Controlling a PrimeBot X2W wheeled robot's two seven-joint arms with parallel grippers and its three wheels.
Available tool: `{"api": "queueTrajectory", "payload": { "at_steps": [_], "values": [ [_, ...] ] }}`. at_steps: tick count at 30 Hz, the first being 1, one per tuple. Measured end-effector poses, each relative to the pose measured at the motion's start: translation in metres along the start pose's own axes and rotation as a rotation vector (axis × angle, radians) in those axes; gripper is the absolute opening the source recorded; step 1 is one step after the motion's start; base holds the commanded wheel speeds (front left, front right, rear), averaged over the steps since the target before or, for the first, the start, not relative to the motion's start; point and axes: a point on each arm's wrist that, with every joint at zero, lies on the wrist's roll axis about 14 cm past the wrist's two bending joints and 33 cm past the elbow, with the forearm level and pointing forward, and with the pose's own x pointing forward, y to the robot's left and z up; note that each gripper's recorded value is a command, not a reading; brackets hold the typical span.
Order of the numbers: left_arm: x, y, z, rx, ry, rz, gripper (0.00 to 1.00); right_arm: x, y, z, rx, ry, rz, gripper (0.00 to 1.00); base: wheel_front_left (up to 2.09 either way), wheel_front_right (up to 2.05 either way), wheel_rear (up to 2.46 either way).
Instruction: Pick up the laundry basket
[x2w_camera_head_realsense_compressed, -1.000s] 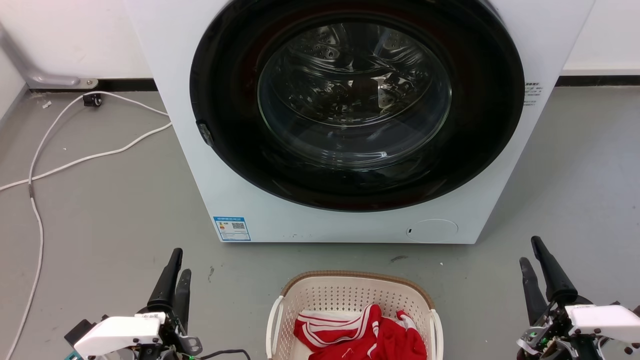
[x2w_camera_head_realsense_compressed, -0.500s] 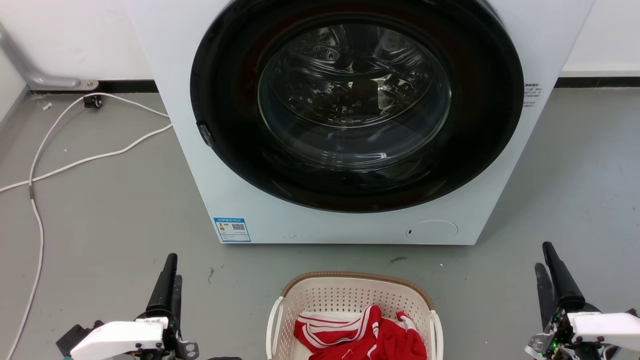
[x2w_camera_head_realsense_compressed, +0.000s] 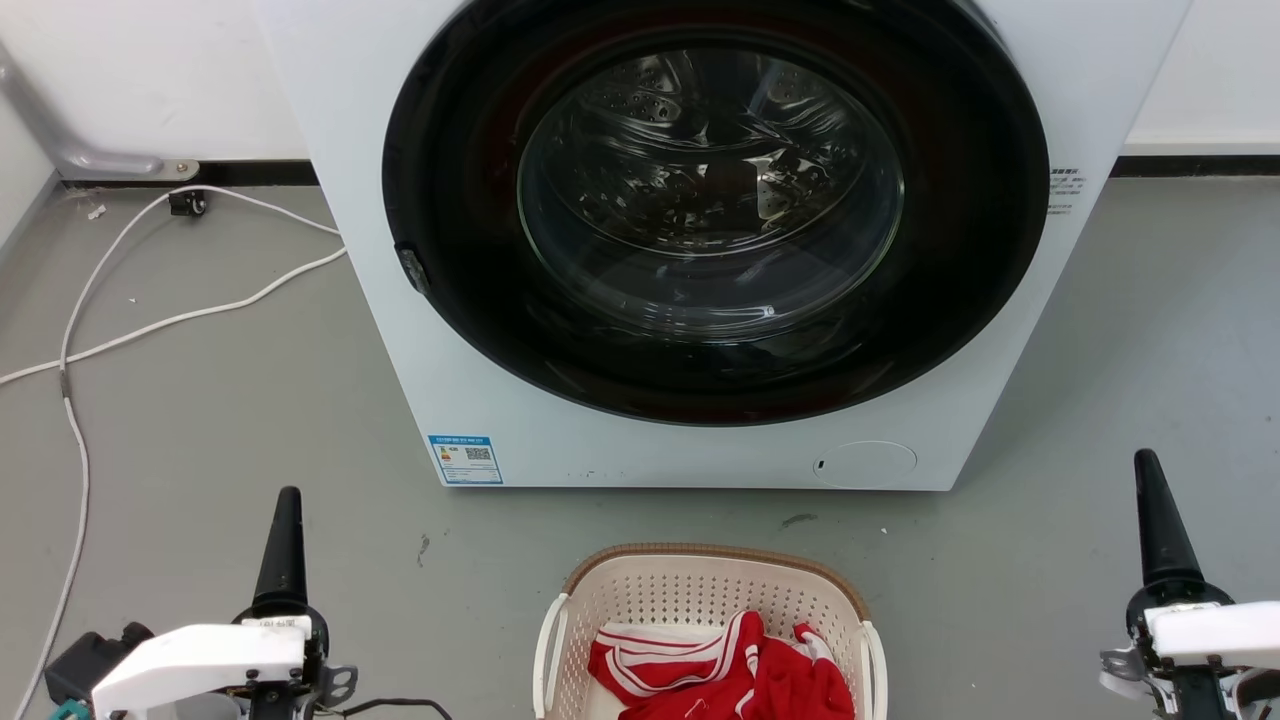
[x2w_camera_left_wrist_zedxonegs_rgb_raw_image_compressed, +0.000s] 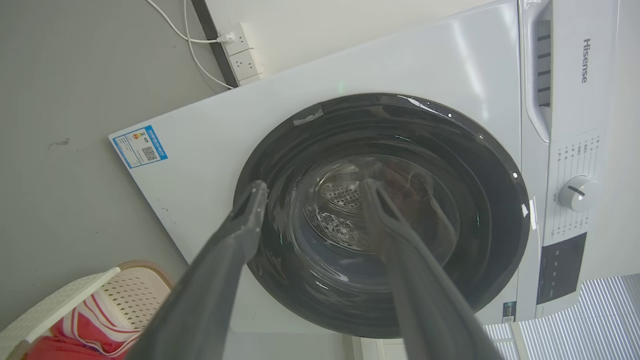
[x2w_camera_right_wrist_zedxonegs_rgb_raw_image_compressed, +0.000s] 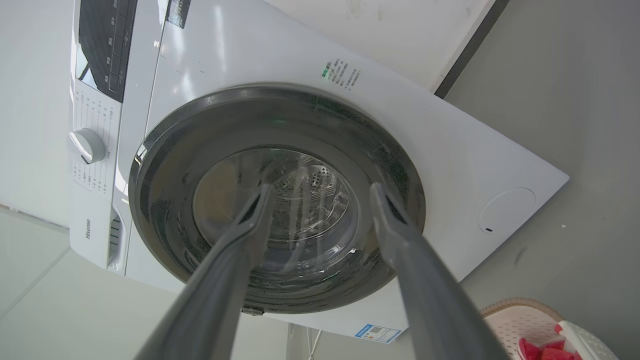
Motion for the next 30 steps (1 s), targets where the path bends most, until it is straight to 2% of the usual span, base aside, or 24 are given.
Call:
{"api": "queueTrajectory", "payload": {
  "at_steps": [8,14,20,30],
  "values": [
    [0.001,-0.026,0.009,0.159,-0.047,-0.062,1.0,0.002,0.034,0.002,-0.257,-0.018,0.11,1.0,0.0,0.0,0.0],
    [-0.004,-0.045,-0.007,0.354,-0.028,-0.135,1.0,0.001,0.055,-0.001,-0.395,-0.031,0.181,1.0,0.0,0.0,0.0],
    [-0.009,-0.064,-0.028,0.519,-0.004,-0.217,1.0,-0.004,0.061,-0.007,-0.504,-0.028,0.208,1.0,0.0,0.0,0.0],
    [-0.018,-0.076,-0.052,0.713,0.021,-0.308,1.0,-0.011,0.056,-0.012,-0.654,-0.025,0.214,1.0,0.0,0.0,0.0]
  ]
}}
